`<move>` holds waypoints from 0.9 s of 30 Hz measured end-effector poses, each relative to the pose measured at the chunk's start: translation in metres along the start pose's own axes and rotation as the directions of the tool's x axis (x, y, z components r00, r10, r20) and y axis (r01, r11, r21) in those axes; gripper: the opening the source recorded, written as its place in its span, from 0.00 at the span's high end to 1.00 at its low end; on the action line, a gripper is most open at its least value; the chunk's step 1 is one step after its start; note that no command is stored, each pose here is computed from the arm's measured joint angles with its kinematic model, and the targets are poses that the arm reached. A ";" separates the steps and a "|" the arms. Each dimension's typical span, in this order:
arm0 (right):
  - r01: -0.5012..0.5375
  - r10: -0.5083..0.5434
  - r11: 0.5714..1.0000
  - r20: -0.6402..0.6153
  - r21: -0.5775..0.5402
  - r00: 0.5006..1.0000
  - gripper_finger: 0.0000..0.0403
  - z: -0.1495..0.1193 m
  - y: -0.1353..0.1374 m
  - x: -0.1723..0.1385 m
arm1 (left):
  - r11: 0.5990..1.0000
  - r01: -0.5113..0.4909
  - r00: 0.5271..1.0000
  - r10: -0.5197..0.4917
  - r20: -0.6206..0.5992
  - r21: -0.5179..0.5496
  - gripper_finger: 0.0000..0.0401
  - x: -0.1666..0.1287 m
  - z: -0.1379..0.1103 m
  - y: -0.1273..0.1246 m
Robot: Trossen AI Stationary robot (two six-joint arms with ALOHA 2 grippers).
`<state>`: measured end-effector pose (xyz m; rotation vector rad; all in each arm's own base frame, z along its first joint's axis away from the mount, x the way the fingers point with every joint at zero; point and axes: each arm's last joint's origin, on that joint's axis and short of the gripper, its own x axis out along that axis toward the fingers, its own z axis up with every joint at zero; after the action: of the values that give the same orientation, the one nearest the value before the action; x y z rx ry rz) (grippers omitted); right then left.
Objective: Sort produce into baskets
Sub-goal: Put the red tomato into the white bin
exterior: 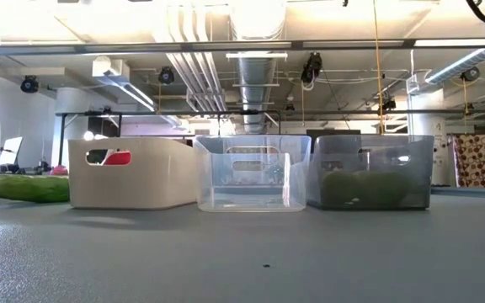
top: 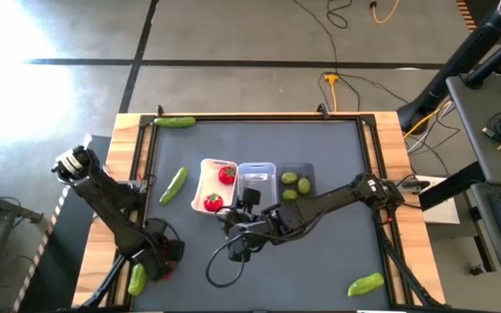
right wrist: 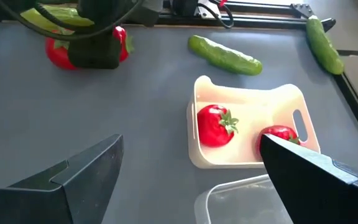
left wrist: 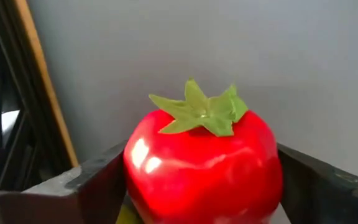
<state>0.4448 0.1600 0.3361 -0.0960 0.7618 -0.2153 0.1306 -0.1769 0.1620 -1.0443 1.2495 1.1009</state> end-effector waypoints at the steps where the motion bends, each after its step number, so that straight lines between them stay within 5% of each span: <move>1: 0.002 -0.002 1.000 -0.006 0.010 1.000 0.09 -0.001 0.000 0.000 | 1.000 0.005 1.000 -0.005 0.001 0.007 0.21 0.000 0.000 -0.001; 8: 0.067 -0.064 0.997 -0.077 0.043 0.995 0.09 -0.004 -0.017 -0.027 | 0.980 0.148 0.985 -0.159 0.073 0.134 0.29 -0.042 0.011 -0.010; 12: 0.144 -0.142 0.988 -0.033 0.063 0.989 0.09 0.001 -0.033 -0.055 | 0.934 0.259 0.906 -0.324 0.274 0.247 0.29 -0.093 0.042 -0.022; 16: 0.179 -0.179 0.980 -0.012 0.089 0.984 0.09 0.004 -0.042 -0.059 | 0.917 0.199 0.853 -0.336 0.398 0.347 0.29 -0.119 0.091 -0.041; 21: 0.189 -0.189 0.967 -0.014 0.171 0.982 0.09 0.004 -0.044 -0.062 | 0.905 0.074 0.834 -0.287 0.471 0.420 0.29 -0.110 0.156 -0.068; 27: 0.204 -0.180 0.954 -0.122 0.218 0.976 0.09 -0.020 -0.013 -0.069 | 0.713 -0.120 0.887 -0.236 0.397 0.691 0.29 -0.075 0.212 -0.092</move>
<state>0.3802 0.1627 0.3703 0.0611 0.8233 -0.4954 0.2575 0.0121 0.2471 -0.2006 1.0806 0.6505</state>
